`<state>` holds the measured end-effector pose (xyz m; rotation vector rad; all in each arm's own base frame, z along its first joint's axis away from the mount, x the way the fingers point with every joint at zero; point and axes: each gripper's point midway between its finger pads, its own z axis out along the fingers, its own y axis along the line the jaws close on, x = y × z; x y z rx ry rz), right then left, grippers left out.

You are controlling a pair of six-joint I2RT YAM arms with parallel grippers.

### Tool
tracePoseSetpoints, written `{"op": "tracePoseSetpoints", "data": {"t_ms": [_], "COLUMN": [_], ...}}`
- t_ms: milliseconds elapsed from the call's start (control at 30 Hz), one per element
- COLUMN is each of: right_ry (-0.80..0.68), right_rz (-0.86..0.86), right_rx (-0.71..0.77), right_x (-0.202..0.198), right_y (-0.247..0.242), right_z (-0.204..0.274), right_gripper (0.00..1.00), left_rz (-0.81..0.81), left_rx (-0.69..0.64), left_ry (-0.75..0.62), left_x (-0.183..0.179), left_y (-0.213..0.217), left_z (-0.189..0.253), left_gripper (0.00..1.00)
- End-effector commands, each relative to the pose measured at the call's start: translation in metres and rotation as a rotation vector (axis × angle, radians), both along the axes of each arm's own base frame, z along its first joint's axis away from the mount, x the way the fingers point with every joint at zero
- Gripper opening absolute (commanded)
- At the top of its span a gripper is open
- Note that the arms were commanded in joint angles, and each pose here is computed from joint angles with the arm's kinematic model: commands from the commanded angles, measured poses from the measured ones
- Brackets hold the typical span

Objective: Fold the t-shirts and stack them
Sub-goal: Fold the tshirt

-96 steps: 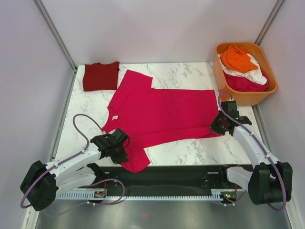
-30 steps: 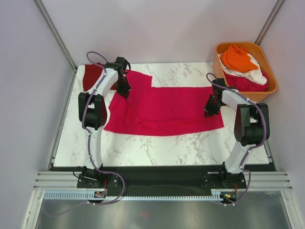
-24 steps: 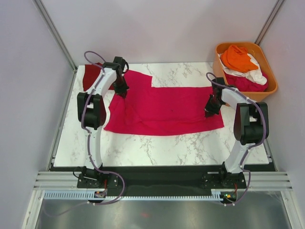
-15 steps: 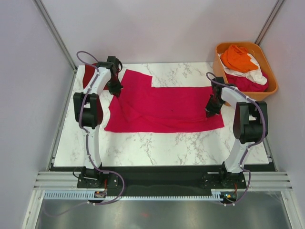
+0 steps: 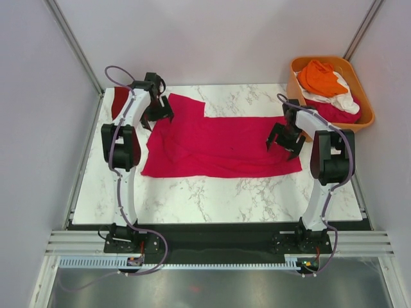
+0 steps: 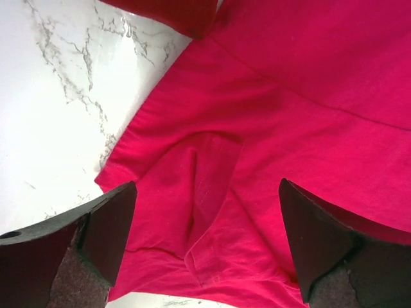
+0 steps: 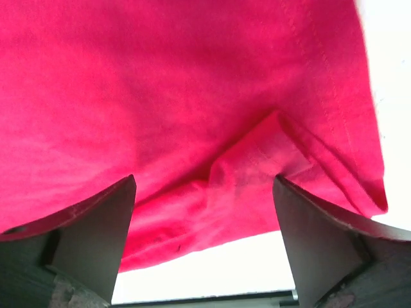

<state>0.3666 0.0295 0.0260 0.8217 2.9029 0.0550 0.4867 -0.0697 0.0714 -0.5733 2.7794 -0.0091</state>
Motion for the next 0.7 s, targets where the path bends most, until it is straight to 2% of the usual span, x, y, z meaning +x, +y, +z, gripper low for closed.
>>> {"op": "tracePoseSetpoints", "data": {"t_ms": [0,33,67,100,133,167,200,233,267,333,367,433,467,500,533,567,667], "right_ry": [-0.406,-0.464,-0.509,-0.589,-0.657,-0.719,-0.759,-0.783,-0.806,-0.794,-0.791,-0.746,-0.741,-0.688,-0.679,-0.641,-0.612], "right_rz": [-0.133,-0.099,-0.068,0.010,0.075,0.142,0.268,0.342,0.412,0.552,0.590,0.744,0.784,0.831,0.854,0.867,0.917], "right_rx": [-0.234,-0.274,-0.287,-0.274,-0.271,-0.248,-0.203,-0.159,-0.126,-0.048,-0.007,0.138,0.186,0.225,0.275,0.285,0.359], "right_x": [0.095,0.103,0.106,0.107,0.111,0.108,0.097,0.091,0.085,0.063,0.058,0.034,0.029,0.021,0.018,0.016,0.009], "right_y": [-0.058,-0.049,-0.038,0.000,0.024,0.052,0.109,0.140,0.168,0.231,0.251,0.309,0.327,0.345,0.359,0.367,0.389], "right_z": [0.078,0.102,0.119,0.148,0.165,0.184,0.190,0.194,0.197,0.185,0.180,0.156,0.150,0.125,0.124,0.104,0.093], "right_gripper": [0.98,0.98,0.98,0.98,0.98,0.98,0.97,0.96,0.95,0.91,0.90,0.84,0.84,0.82,0.81,0.79,0.77], "left_rz": [-0.017,-0.013,0.003,0.015,0.043,0.048,0.053,0.055,0.068,0.085,0.097,0.095,0.101,0.164,0.196,0.215,0.258], "left_rx": [0.018,0.025,0.045,0.048,0.041,0.046,0.037,0.014,0.005,-0.014,-0.010,-0.009,0.003,-0.020,-0.092,-0.145,-0.148], "left_ry": [-0.172,-0.225,-0.230,-0.238,-0.301,-0.228,-0.218,-0.270,-0.220,-0.231,-0.164,-0.155,-0.090,-0.131,-0.162,-0.136,-0.090], "left_x": [0.012,0.009,0.000,-0.008,-0.021,-0.045,-0.059,-0.062,-0.096,-0.116,-0.140,-0.166,-0.189,-0.186,-0.178,-0.184,-0.191], "left_y": [0.006,0.009,0.014,0.016,0.019,0.021,0.021,0.018,0.021,0.021,0.024,0.027,0.032,0.038,0.031,0.032,0.040], "left_z": [0.071,0.098,0.105,0.111,0.141,0.114,0.108,0.109,0.088,0.076,0.051,0.047,0.025,0.024,0.019,0.006,-0.017], "left_gripper": [1.00,1.00,1.00,1.00,1.00,1.00,1.00,1.00,1.00,1.00,1.00,1.00,1.00,0.98,0.98,0.96,0.91]}}
